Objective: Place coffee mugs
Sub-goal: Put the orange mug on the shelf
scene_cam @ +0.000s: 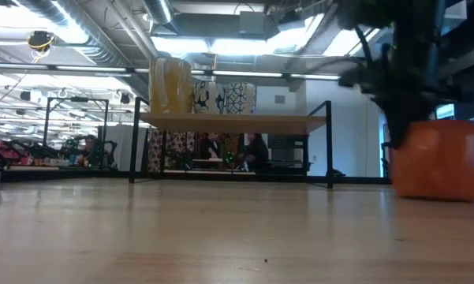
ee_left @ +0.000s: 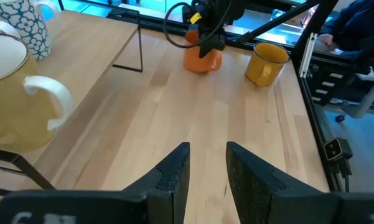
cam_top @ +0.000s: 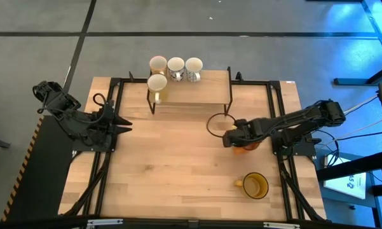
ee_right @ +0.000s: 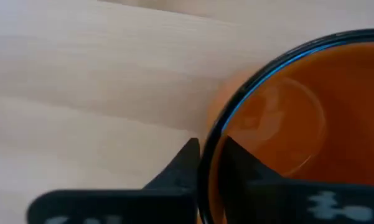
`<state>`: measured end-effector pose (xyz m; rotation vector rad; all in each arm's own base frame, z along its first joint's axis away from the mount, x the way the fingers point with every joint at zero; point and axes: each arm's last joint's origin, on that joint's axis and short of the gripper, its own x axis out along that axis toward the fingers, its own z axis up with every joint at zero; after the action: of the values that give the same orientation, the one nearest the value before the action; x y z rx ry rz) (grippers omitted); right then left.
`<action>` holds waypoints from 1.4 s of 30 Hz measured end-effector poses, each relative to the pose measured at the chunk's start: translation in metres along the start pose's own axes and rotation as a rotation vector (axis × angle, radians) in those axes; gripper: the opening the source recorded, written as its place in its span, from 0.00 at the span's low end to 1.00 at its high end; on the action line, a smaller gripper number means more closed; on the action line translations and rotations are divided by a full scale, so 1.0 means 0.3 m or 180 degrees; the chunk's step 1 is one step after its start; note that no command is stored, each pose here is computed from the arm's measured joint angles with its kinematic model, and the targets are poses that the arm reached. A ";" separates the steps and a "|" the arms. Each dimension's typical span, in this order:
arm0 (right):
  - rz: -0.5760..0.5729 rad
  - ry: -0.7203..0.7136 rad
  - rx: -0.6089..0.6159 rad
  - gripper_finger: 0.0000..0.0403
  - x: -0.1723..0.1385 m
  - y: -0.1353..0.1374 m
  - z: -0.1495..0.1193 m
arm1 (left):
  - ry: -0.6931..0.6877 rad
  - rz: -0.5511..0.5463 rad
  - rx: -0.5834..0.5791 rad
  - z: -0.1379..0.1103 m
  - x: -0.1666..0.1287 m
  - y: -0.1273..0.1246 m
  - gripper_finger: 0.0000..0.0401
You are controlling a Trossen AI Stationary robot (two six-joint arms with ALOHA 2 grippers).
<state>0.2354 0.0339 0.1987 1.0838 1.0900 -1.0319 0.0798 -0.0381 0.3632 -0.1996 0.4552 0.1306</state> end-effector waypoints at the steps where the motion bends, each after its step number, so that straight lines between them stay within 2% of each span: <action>1: 0.0140 -0.0006 -0.0063 0.07 -0.009 0.019 0.001 | 0.0000 0.0000 -0.0001 0.000 0.000 0.000 0.25; 9: 0.1117 -0.0245 -0.0989 0.02 -0.081 0.196 -0.026 | 0.0002 -0.0002 0.0002 0.000 0.000 0.000 0.25; 13: 0.1066 -0.0326 -0.1581 0.01 -0.064 0.270 -0.047 | 0.0010 -0.0004 0.0009 -0.001 0.000 0.000 0.25; 18: 0.1059 -0.0490 -0.2057 0.01 -0.084 0.387 -0.049 | 0.0015 -0.0001 0.0014 -0.001 0.000 0.000 0.25; 21: 0.0919 -0.0604 -0.2319 0.01 -0.105 0.440 -0.043 | 0.0016 0.0000 0.0015 -0.001 0.000 0.000 0.25; 24: 0.0937 -0.0784 -0.2444 0.01 -0.166 0.494 -0.010 | 0.0018 0.0001 0.0017 -0.002 0.000 0.000 0.25; 28: 0.0788 -0.0982 -0.2615 0.01 -0.243 0.533 0.035 | 0.0018 0.0002 0.0016 -0.002 0.001 0.000 0.25; 33: 0.0836 -0.1194 -0.2742 0.01 -0.336 0.590 0.107 | 0.0018 0.0001 0.0016 -0.002 0.000 0.001 0.25; 36: 0.0829 -0.1295 -0.2882 0.01 -0.364 0.622 0.149 | 0.0018 0.0004 0.0017 -0.002 0.001 0.001 0.25; 42: 0.0796 -0.1457 -0.2924 0.01 -0.402 0.655 0.241 | 0.0017 0.0002 0.0015 -0.002 0.000 0.000 0.25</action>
<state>0.4186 0.0072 0.3539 0.2071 0.8635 -0.4355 0.0796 -0.0380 0.3627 -0.1952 0.4608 0.1298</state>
